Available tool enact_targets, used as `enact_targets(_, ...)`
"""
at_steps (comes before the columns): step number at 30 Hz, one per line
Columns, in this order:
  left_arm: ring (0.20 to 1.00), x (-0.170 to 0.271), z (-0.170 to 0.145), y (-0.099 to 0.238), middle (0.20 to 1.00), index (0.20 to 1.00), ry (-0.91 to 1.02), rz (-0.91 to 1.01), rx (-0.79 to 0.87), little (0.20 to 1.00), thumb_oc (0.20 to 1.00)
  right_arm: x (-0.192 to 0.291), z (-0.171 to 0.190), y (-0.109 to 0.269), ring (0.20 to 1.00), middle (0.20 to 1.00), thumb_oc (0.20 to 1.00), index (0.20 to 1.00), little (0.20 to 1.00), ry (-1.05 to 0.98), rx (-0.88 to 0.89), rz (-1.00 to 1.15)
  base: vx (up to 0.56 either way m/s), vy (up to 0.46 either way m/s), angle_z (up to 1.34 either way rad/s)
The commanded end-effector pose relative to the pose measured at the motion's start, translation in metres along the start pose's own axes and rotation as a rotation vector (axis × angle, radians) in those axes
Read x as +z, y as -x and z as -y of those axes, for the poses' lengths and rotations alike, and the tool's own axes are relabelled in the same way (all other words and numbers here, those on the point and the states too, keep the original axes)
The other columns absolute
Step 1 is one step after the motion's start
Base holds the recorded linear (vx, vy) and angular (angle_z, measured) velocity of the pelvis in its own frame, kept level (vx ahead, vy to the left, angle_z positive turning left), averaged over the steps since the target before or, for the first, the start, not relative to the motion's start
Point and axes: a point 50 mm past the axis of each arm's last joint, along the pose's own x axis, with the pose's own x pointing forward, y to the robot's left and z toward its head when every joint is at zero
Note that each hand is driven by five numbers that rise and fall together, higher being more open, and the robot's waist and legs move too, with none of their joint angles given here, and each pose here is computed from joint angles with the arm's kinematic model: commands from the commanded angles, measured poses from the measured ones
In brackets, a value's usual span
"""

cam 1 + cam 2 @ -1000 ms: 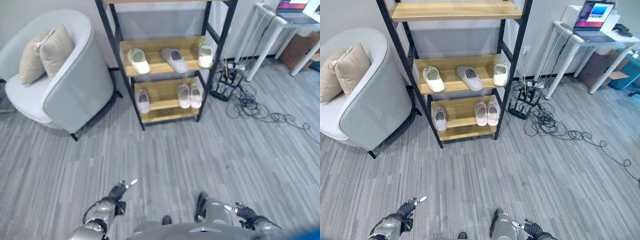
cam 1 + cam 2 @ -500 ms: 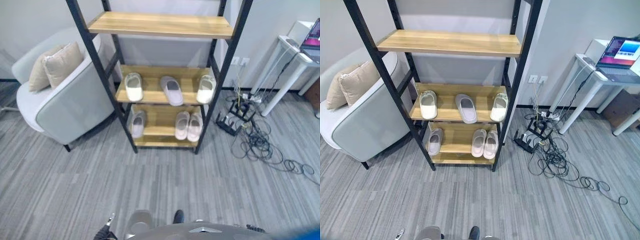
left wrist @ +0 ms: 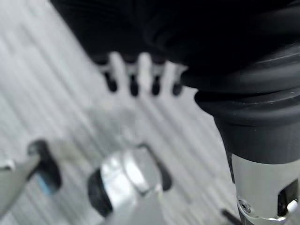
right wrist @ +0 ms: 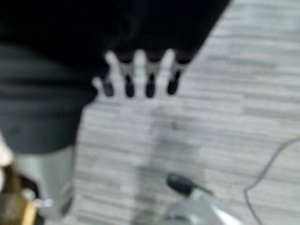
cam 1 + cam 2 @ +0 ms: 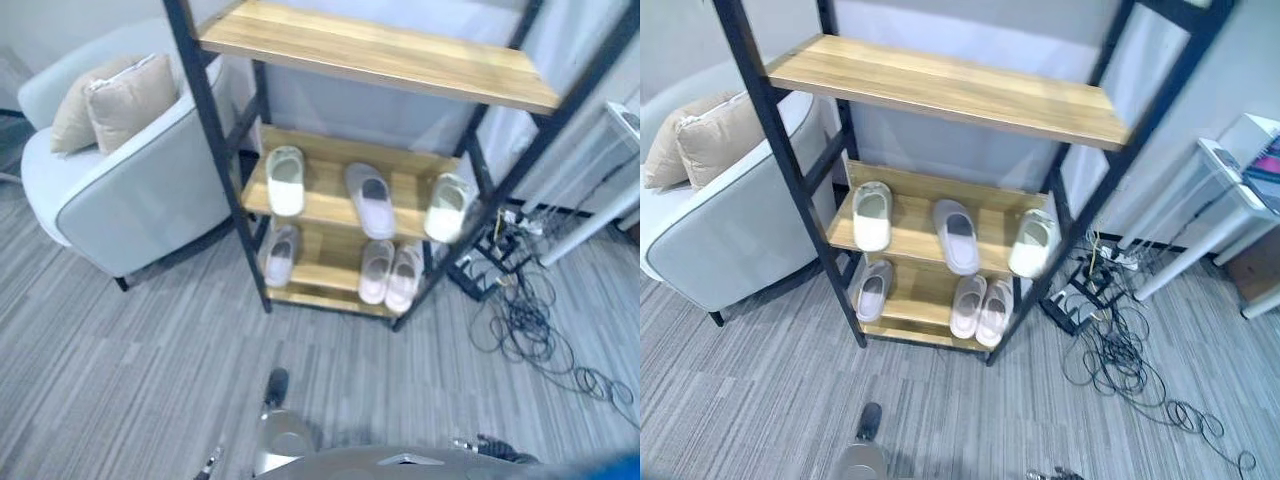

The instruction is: Arrange the slippers neatly on the shoe rack.

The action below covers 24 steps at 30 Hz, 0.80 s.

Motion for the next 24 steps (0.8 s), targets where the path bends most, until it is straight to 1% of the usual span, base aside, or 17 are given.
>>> enact_targets(1,1.0,0.047,0.016,-0.002,1.0,1.0,-0.058,0.146,-0.042,1.0,1.0,0.017,0.001,0.0,1.0,1.0,1.0,1.0,1.0,0.001,-0.001,0.07,0.14,0.321,-0.05)
enact_targets(2,1.0,0.069,0.034,0.0,1.0,1.0,-0.045,0.227,-0.084,1.0,1.0,0.026,-0.002,-0.001,1.0,1.0,1.0,1.0,1.0,0.025,0.008,0.093,0.06,0.166,-0.07)
enact_targets(3,1.0,0.069,0.034,0.0,1.0,1.0,-0.045,0.227,-0.084,1.0,1.0,0.027,-0.002,-0.001,1.0,1.0,1.0,1.0,1.0,0.025,0.008,0.093,0.09,0.301,-0.01)
enact_targets(4,1.0,0.097,0.055,0.006,1.0,1.0,-0.033,0.335,-0.144,1.0,1.0,0.037,-0.005,-0.001,1.0,1.0,1.0,1.0,1.0,0.036,0.017,0.13,0.13,0.271,0.11)
enact_targets(5,1.0,0.107,0.068,0.009,1.0,1.0,-0.049,0.383,-0.178,1.0,1.0,0.041,-0.008,-0.001,1.0,1.0,1.0,1.0,1.0,0.049,0.021,0.146,0.18,0.331,0.16)
enact_targets(8,1.0,0.11,0.074,0.011,1.0,1.0,-0.075,0.4,-0.194,1.0,1.0,0.04,-0.007,-0.001,1.0,1.0,1.0,1.0,1.0,0.048,0.015,0.144,0.14,0.134,0.16)
enact_targets(10,1.0,0.103,0.073,0.009,1.0,1.0,-0.048,0.374,-0.191,1.0,1.0,0.037,-0.008,-0.001,1.0,1.0,1.0,1.0,1.0,0.039,0.019,0.136,0.12,0.043,0.06)
enact_targets(12,1.0,0.096,0.079,0.01,1.0,1.0,-0.032,0.365,-0.234,1.0,1.0,0.035,-0.007,-0.001,1.0,1.0,1.0,1.0,1.0,0.08,0.015,0.132,0.1,-0.024,0.18)
enact_targets(15,1.0,0.057,0.081,0.005,1.0,1.0,-0.135,0.26,-0.243,1.0,1.0,0.053,-0.011,0.0,1.0,1.0,1.0,1.0,1.0,0.17,0.01,0.208,0.14,-0.038,0.21)
enact_targets(16,1.0,0.051,0.079,0.004,1.0,1.0,-0.156,0.242,-0.234,1.0,1.0,0.06,-0.011,0.001,1.0,1.0,1.0,1.0,1.0,0.178,0.007,0.234,0.13,-0.068,0.2)
enact_targets(17,1.0,0.045,0.073,0.003,1.0,1.0,-0.208,0.215,-0.203,1.0,1.0,0.123,-0.018,0.007,1.0,1.0,1.0,1.0,1.0,0.23,-0.032,0.37,0.1,-0.055,0.21)
enact_targets(18,1.0,0.045,0.078,0.004,1.0,1.0,-0.206,0.221,-0.214,1.0,1.0,0.119,-0.034,0.011,1.0,1.0,1.0,1.0,1.0,0.266,0.03,0.438,0.08,-0.038,0.06)
enact_targets(19,1.0,0.045,0.075,0.003,1.0,1.0,-0.174,0.222,-0.202,1.0,1.0,0.1,-0.04,0.011,1.0,1.0,1.0,1.0,1.0,0.265,0.059,0.435,0.01,-0.02,-0.04)
enact_targets(20,1.0,0.041,0.073,0.003,1.0,1.0,-0.161,0.213,-0.196,1.0,1.0,0.094,-0.041,0.012,1.0,1.0,1.0,1.0,1.0,0.269,0.073,0.443,-0.02,-0.009,0.19)
enact_targets(22,1.0,0.038,0.072,0.003,1.0,1.0,-0.155,0.21,-0.196,1.0,1.0,0.095,-0.041,0.015,1.0,1.0,1.0,1.0,1.0,0.299,0.077,0.472,-0.03,-0.009,0.48)
enact_targets(24,1.0,0.037,0.072,0.003,1.0,1.0,-0.151,0.205,-0.197,1.0,1.0,0.105,-0.043,0.018,1.0,1.0,1.0,1.0,1.0,0.434,0.077,0.513,-0.01,-0.015,-0.16)
